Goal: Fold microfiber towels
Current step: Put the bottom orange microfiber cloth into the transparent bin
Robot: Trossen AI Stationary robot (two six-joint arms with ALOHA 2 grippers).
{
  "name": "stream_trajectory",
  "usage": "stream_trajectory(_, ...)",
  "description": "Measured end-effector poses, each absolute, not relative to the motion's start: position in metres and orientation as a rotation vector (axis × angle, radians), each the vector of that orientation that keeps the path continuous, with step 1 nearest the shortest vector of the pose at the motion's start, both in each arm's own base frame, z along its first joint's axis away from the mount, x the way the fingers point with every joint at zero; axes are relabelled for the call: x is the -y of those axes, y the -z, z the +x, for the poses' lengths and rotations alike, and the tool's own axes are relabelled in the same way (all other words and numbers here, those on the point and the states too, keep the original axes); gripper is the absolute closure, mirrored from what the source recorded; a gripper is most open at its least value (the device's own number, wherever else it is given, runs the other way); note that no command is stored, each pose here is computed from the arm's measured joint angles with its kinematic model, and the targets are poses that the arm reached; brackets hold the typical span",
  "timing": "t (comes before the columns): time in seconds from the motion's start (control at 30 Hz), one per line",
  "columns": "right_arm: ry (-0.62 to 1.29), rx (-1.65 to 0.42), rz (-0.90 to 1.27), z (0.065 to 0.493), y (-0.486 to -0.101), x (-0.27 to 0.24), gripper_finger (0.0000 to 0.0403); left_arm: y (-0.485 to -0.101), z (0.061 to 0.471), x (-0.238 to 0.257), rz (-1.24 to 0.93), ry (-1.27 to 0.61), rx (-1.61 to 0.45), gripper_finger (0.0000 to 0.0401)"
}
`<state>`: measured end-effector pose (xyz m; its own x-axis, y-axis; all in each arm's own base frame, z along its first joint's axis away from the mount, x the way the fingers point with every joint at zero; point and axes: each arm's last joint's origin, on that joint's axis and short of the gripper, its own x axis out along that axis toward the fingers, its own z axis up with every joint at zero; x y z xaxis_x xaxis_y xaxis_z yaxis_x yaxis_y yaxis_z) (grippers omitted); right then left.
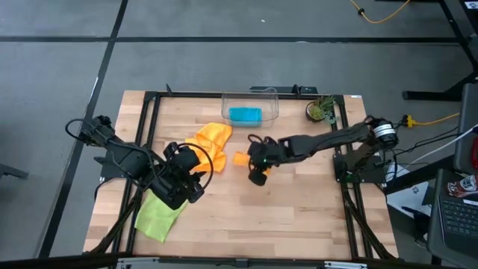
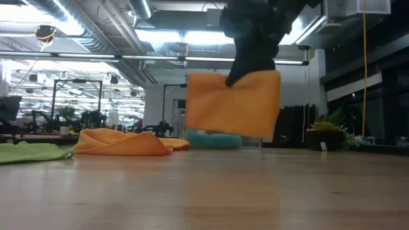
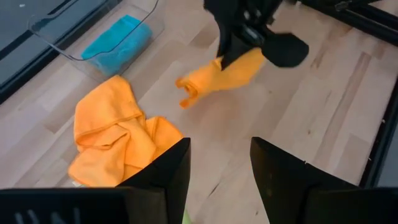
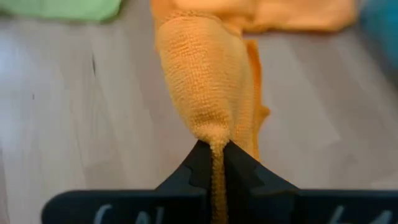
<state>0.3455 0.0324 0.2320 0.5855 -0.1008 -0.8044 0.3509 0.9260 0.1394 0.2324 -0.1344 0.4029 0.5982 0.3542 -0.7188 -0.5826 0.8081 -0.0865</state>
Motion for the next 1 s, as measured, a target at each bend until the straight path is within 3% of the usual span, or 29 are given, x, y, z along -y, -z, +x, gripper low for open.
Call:
stream_trajectory(0.4, 0.33, -0.69, 0.267, 0.318, -0.294, 0.021, 0.0385, -0.403, 0.236, 0.127, -0.329, -0.579, -0.75, 0.0242)
stream_trajectory(0.57, 0.37, -0.65, 0.257, 0.311, -0.303, 0.046, 0.0385, -0.403, 0.239, 0.124, -0.341, -0.591, -0.743, 0.0242)
stream_trajectory(1.0, 0.175, -0.617, 0.295, 0.297, -0.306, 0.109, 0.0385, -0.403, 0.24, 0.122, -0.35, -0.592, -0.75, 0.0242)
